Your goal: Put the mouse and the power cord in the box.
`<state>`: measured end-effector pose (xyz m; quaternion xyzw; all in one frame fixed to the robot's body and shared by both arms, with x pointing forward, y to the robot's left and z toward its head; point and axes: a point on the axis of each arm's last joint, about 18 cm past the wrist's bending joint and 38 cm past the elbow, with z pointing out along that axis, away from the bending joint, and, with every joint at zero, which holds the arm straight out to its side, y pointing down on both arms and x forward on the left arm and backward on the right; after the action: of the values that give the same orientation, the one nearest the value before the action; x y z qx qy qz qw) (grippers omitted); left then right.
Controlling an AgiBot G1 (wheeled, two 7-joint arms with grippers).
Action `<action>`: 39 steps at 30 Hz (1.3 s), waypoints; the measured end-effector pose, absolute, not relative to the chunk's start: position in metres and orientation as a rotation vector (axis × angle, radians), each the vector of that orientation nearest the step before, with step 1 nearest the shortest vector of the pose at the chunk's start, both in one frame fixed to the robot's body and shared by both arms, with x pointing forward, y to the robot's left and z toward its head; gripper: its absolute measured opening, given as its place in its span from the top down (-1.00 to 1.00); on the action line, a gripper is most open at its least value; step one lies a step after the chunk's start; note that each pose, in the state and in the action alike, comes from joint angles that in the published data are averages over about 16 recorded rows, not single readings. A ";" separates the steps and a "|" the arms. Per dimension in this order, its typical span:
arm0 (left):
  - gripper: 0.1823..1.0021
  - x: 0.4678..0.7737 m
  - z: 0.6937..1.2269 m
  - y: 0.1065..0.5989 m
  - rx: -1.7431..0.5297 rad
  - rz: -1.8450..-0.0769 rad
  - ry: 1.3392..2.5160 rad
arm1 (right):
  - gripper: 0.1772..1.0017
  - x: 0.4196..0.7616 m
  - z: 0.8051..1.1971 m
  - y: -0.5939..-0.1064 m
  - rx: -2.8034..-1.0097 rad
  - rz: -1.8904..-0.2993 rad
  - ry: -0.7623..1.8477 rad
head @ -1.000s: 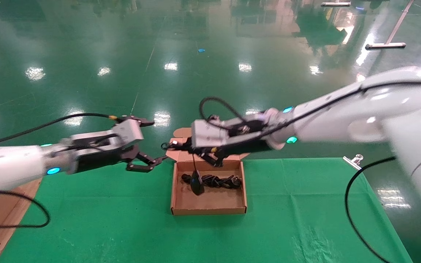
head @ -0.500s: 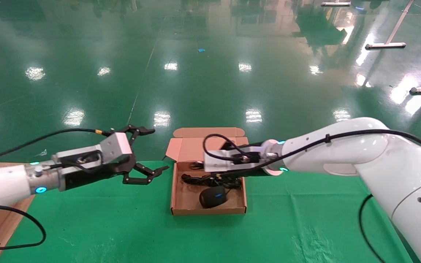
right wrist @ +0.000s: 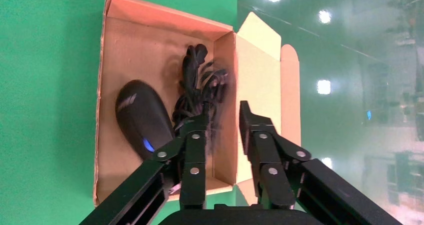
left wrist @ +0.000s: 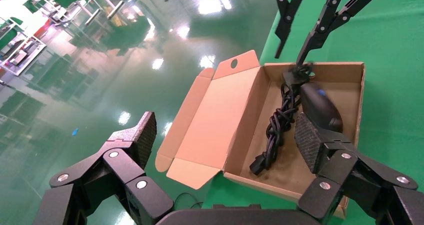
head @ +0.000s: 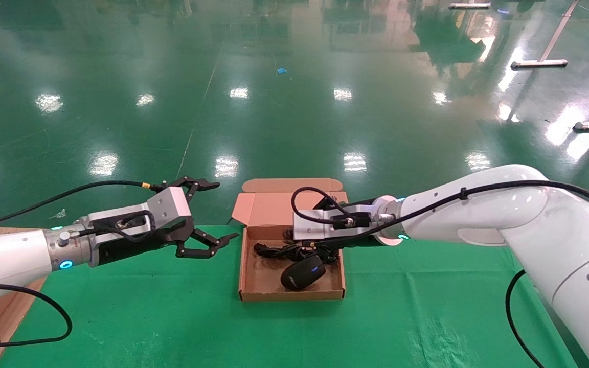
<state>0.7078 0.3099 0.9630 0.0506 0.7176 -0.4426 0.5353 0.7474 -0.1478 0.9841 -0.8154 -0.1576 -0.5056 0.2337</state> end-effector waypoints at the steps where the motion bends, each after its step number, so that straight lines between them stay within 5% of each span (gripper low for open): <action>1: -1.00 0.708 0.963 0.310 0.121 -1.054 1.710 | 0.74 0.747 0.985 -0.148 -2.238 -1.388 -0.434; 10: -1.00 0.704 0.964 0.308 0.122 -1.087 1.707 | 0.40 0.743 0.985 -0.149 -2.211 -1.357 -0.417; 26: -1.00 0.664 0.972 0.302 0.118 -1.355 1.683 | -0.50 0.706 0.968 -0.176 -2.008 -1.093 -0.238; 39: -1.00 0.617 0.982 0.301 0.144 -1.561 1.686 | -0.90 0.657 0.968 -0.214 -1.819 -0.895 -0.144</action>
<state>0.6173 0.3012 0.9822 0.0570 0.6688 -0.6191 0.4076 0.6572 -0.2137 0.9675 -0.7610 -0.0603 -0.3743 0.5265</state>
